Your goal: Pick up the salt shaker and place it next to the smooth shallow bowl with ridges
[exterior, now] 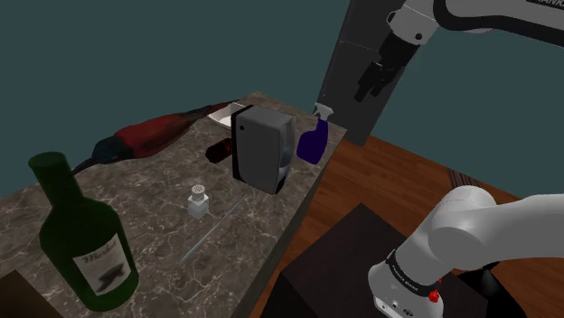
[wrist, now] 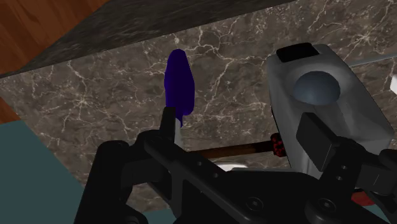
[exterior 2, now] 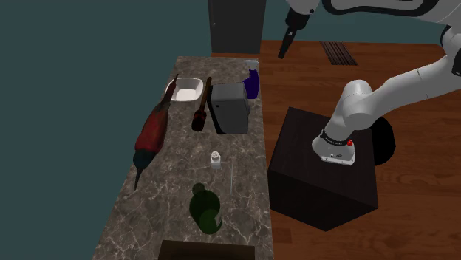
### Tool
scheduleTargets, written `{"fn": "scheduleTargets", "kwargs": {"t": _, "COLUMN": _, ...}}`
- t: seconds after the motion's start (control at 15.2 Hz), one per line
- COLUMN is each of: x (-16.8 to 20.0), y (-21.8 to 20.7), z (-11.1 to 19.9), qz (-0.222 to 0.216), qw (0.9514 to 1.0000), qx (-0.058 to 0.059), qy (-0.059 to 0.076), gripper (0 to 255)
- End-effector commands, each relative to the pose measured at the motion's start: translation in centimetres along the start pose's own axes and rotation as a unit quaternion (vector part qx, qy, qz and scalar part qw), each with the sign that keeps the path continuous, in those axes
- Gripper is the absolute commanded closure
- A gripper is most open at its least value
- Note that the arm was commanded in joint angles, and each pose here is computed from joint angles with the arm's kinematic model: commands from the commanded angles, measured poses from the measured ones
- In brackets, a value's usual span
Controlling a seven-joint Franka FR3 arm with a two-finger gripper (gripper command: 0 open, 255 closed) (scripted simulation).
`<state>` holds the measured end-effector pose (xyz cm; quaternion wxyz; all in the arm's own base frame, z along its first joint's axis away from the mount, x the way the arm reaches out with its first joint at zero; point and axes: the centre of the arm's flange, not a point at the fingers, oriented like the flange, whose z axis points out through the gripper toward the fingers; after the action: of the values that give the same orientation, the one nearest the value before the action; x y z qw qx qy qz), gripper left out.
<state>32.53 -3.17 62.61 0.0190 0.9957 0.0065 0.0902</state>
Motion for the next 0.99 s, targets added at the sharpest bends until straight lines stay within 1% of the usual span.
{"fn": "scheduleTargets", "kwargs": {"t": 0.0, "x": 0.0, "y": 0.0, "z": 0.0, "qz": 0.000, "qw": 1.0000, "qx": 0.000, "qy": 0.000, "gripper": 0}}
{"fn": "scheduleTargets", "kwargs": {"t": 0.92, "x": 1.6, "y": -14.3, "z": 10.6, "qz": -0.032, "qw": 0.9988, "qx": 0.020, "qy": 0.031, "gripper": 0}}
